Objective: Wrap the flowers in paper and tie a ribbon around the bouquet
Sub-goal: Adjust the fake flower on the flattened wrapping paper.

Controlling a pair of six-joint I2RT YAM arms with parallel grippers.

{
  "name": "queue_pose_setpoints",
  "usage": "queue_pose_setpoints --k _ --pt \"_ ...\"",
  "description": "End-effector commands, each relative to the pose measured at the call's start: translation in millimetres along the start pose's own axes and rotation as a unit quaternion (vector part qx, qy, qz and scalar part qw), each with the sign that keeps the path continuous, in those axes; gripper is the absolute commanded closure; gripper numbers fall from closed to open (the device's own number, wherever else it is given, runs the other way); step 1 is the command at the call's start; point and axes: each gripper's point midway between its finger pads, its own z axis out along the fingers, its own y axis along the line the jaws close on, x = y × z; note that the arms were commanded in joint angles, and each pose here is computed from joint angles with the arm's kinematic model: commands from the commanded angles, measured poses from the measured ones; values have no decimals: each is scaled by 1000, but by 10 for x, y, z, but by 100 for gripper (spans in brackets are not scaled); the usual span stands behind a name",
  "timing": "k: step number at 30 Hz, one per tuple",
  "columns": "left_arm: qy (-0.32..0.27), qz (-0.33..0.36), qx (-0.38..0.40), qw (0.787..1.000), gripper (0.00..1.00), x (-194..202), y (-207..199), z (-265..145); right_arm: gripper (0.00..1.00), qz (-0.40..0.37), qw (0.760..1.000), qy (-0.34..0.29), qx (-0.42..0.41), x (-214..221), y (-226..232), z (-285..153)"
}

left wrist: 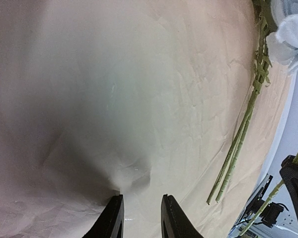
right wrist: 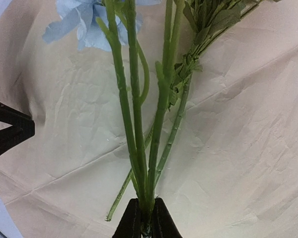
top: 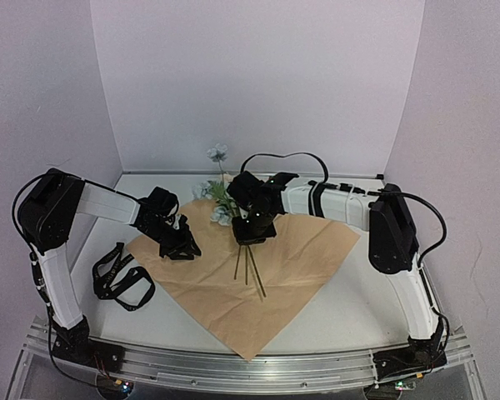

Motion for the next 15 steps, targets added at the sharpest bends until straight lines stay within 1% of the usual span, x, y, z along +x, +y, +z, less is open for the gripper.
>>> queue_pose_setpoints --k 1,4,6,11,15 --pt "2 5 -6 1000 72 34 57 4 93 10 1000 -9 -20 -22 37 -249" --pt "2 6 -5 1000 72 36 58 6 98 11 1000 -8 -16 12 10 -180" --pt "3 4 -6 1000 72 42 65 9 100 6 1000 -17 -14 -31 13 -208" --pt "3 4 -8 1000 72 41 80 19 100 -13 998 -53 -20 -230 63 -375" --pt "3 3 -8 1000 72 44 86 25 100 -7 996 -81 -33 -399 86 -498"
